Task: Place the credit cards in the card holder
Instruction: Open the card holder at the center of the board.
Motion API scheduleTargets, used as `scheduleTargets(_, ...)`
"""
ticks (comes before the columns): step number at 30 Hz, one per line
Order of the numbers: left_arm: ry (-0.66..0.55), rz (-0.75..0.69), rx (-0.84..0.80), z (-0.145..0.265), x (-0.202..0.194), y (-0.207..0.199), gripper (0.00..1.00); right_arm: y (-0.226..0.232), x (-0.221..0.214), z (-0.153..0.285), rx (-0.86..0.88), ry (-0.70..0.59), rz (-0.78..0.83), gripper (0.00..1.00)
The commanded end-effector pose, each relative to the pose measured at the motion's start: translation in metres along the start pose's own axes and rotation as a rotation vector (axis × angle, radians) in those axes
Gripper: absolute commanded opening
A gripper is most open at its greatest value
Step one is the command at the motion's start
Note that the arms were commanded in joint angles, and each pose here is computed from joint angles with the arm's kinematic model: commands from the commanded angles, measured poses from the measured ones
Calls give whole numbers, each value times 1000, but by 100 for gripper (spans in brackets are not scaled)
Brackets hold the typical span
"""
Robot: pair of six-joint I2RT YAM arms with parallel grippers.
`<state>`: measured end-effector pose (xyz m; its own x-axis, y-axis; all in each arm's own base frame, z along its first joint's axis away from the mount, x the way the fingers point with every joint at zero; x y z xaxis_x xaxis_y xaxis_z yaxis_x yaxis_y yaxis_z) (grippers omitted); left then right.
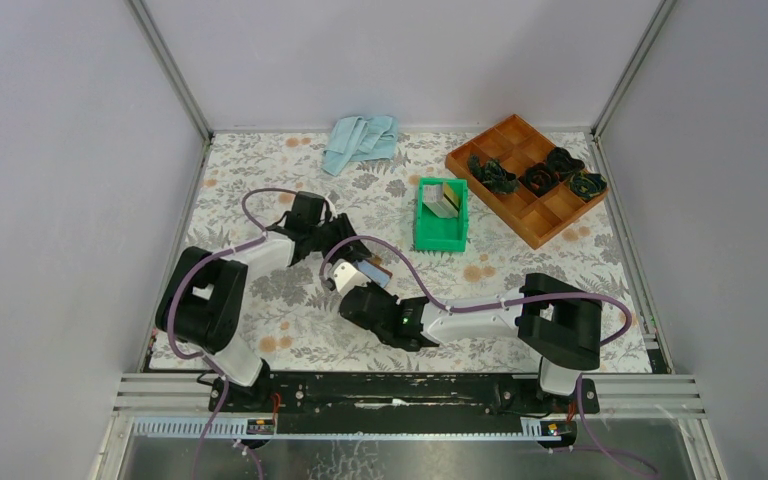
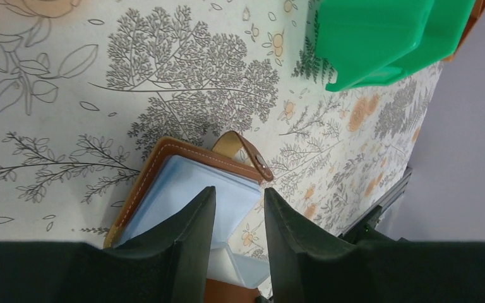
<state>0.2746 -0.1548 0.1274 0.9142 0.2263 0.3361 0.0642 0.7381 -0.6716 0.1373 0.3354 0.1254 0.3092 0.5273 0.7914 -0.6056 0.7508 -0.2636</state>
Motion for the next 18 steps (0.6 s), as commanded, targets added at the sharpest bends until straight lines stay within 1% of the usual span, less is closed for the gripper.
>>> scheduleTargets(1,-9,-48,-96,7,1,-13,41,1,1,2,5,-9,-17,3)
scheduleTargets(13,-9,-78,-73,25,-4,-18,40,0,1,2,-8,-12,-15,3)
scheduleTargets(18,14,-89,-60,27,-9,-17,39,0,1,2,-8,-12,-14,3)
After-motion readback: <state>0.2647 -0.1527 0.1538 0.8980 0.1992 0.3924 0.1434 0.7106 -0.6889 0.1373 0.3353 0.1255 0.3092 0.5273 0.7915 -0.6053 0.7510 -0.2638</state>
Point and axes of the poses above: each gripper's point midway between its finger pads, its own z axis back along the fingers, its own y axis along the line the jaws close on, x = y × z, the point moved 10 cm from there along z, back along the fingers, and after that the axes turned 7 degrees about -z, right-handed, at the moved point
